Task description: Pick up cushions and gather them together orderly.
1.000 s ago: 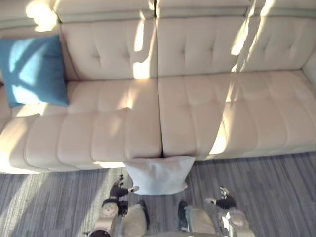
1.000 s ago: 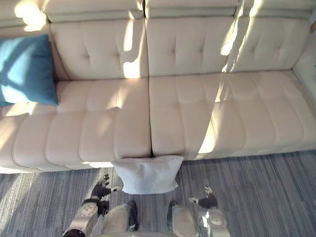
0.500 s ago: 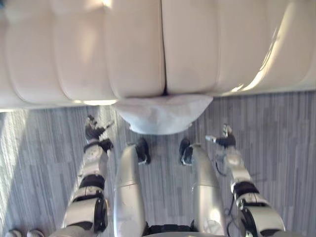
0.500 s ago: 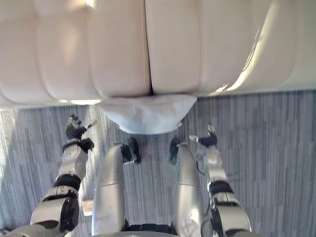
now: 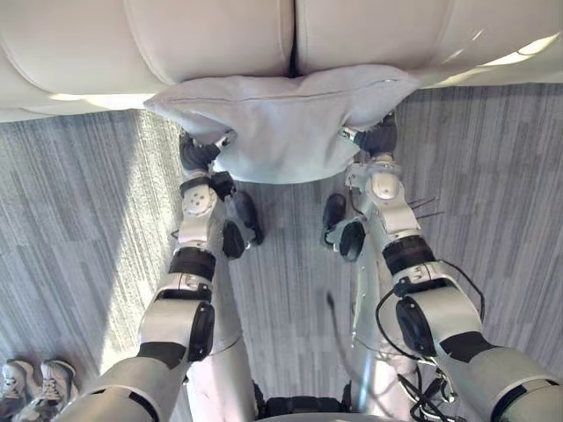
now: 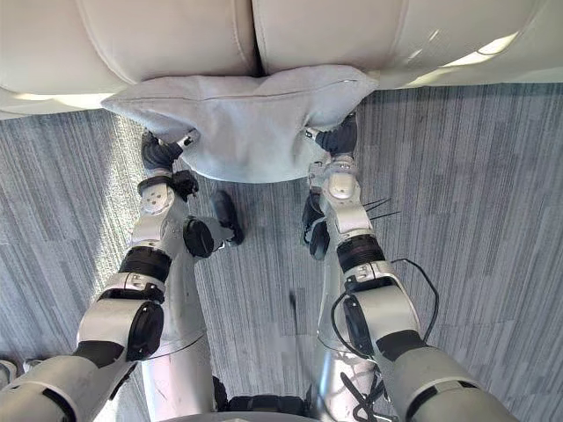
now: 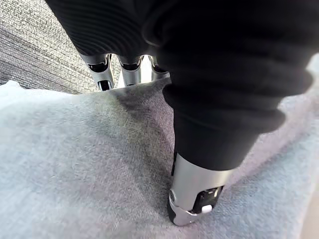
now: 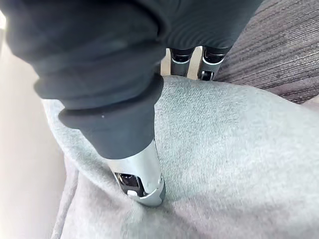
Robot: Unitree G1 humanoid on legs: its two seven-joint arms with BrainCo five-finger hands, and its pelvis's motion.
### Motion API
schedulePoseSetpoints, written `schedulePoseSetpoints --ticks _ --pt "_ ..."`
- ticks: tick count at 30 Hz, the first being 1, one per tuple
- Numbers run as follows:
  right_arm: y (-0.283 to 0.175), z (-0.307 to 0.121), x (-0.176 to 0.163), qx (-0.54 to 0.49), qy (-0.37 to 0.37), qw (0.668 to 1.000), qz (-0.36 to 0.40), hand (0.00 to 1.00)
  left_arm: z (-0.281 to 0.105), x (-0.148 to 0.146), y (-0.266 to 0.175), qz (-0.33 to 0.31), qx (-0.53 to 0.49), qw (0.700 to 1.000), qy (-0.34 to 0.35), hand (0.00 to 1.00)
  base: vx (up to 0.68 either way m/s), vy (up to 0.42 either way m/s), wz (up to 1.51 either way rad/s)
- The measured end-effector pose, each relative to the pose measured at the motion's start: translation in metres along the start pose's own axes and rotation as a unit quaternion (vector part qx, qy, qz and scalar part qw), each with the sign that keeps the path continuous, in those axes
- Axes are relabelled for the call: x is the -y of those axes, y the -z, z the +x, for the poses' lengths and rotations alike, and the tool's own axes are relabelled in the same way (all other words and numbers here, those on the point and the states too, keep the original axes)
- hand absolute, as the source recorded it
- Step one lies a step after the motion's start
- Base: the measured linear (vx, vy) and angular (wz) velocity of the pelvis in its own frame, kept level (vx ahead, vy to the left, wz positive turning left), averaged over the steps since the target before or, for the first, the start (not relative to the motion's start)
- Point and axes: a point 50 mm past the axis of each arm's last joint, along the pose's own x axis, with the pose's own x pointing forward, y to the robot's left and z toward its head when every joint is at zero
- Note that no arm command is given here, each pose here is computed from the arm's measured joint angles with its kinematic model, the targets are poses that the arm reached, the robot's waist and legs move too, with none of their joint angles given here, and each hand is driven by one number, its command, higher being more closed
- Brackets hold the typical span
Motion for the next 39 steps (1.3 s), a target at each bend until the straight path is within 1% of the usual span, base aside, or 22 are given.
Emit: schedulePoseSetpoints --ticks 5,8,10,13,15,18,21,25,28,33,39 --pt "0.005 -0.015 0.006 0.014 -0.008 1.000 -0.002 1.00 -0.012 0.002 0.001 0.010 0.015 1.000 0.014 1.00 0.00 0.000 0.00" --pt "0.014 -0.034 0.012 0.019 -0.011 1.000 -0.004 1.00 -0.028 0.002 0.006 0.014 0.023 0.999 0.032 1.00 -0.02 -0.017 0.03" --pt "0.017 -0.056 0.022 0.034 -0.009 0.999 0.002 1.00 -0.048 0.002 0.009 0.020 0.038 0.997 0.057 1.00 0.00 -0.063 0.06" --pt "0.027 -0.082 0.030 0.030 -0.006 1.000 0.008 1.00 -0.073 -0.005 0.018 0.023 0.037 0.997 0.069 1.00 0.08 -0.060 -0.02" --pt "0.042 -0.110 0.041 0.010 -0.006 1.000 -0.006 1.00 -0.100 -0.013 0.034 0.025 0.014 0.997 0.075 1.00 0.17 -0.014 0.00" --pt "0.048 -0.140 0.054 0.000 -0.014 1.000 -0.009 1.00 -0.130 -0.022 0.047 0.015 -0.014 0.997 0.078 1.00 0.24 0.032 -0.05" --pt "0.055 -0.161 0.061 -0.015 -0.033 0.999 -0.031 1.00 -0.156 -0.037 0.063 0.045 -0.043 0.995 0.082 1.00 0.22 0.052 -0.09" --pt "0.061 -0.164 0.065 -0.025 -0.064 0.996 -0.059 1.00 -0.172 -0.051 0.074 0.088 -0.067 0.990 0.093 1.00 0.21 0.047 -0.09" --pt "0.067 -0.164 0.065 -0.036 -0.081 0.994 -0.067 1.00 -0.179 -0.057 0.079 0.094 -0.083 0.988 0.088 1.00 0.18 0.042 -0.21" --pt "0.073 -0.158 0.066 -0.047 -0.094 0.991 -0.081 1.00 -0.185 -0.059 0.082 0.097 -0.096 0.985 0.105 1.00 0.10 0.052 -0.19" --pt "0.089 -0.165 0.069 -0.081 -0.105 0.986 -0.098 1.00 -0.187 -0.066 0.084 0.114 -0.105 0.981 0.114 1.00 0.10 0.025 -0.04"
